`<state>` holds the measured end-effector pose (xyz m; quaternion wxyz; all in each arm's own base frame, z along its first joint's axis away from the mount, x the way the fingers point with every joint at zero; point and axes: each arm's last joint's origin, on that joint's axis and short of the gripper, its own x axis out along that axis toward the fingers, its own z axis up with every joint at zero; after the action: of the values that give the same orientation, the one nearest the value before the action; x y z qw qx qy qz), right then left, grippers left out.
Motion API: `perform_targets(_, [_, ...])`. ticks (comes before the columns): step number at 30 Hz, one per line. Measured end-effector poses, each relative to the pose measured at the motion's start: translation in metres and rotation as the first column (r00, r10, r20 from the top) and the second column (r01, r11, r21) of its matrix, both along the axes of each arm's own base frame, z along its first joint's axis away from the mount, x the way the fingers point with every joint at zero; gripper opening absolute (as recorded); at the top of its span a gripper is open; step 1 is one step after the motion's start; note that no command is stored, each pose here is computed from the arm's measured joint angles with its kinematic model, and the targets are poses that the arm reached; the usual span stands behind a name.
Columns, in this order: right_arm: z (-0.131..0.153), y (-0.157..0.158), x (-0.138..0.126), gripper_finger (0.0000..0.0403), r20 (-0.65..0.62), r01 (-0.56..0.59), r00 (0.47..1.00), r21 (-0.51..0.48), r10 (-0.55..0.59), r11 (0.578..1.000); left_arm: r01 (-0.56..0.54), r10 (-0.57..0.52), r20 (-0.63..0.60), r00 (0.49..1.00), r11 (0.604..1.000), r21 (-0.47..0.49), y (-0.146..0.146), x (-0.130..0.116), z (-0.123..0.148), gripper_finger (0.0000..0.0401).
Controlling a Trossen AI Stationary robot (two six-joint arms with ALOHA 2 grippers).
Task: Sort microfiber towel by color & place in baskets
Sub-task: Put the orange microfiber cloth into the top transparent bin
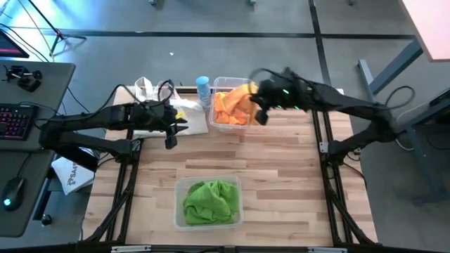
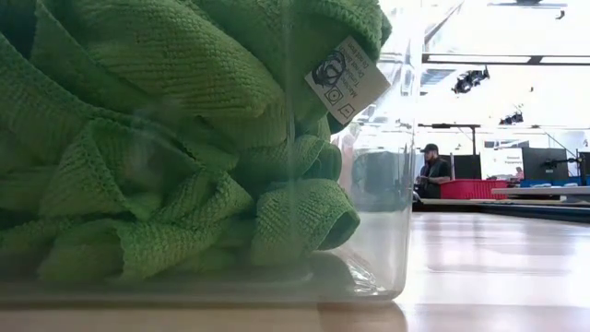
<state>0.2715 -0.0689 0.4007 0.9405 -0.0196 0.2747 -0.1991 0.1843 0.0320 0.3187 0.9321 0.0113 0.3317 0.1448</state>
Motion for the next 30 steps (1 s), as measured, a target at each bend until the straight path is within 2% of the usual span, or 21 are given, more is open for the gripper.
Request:
perform_targets(2, [-0.005, -0.018, 0.018, 0.0000, -0.025, -0.022, 0.999, 0.020, 0.022, 1.000, -0.014, 0.014, 0.025, 1.000, 1.000, -0.016, -0.002, -0.010, -0.007, 0.0092])
perform_targets(7, [-0.023, -0.062, 0.049, 0.0000, -0.080, 0.046, 0.996, 0.061, -0.041, 0.997, -0.009, 0.016, 0.177, 0.984, 0.999, -0.039, -0.008, -0.029, -0.024, 0.0085])
perform_targets(14, [-0.059, -0.105, 0.077, 0.0000, -0.163, 0.023, 0.987, 0.203, 0.011, 0.979, 0.015, -0.003, 0.268, 0.963, 0.999, -0.043, -0.014, -0.052, -0.059, 0.0058])
perform_targets(22, [-0.108, -0.118, 0.096, 0.0000, -0.292, 0.027, 0.954, 0.314, 0.069, 0.949, 0.013, 0.020, 0.340, 0.940, 0.996, -0.094, -0.017, -0.073, -0.091, 0.0049])
perform_targets(30, [-0.127, -0.121, 0.103, 0.0000, -0.335, 0.046, 0.939, 0.343, 0.076, 0.938, 0.019, 0.035, 0.441, 0.897, 0.993, -0.118, -0.019, -0.088, -0.122, 0.0048])
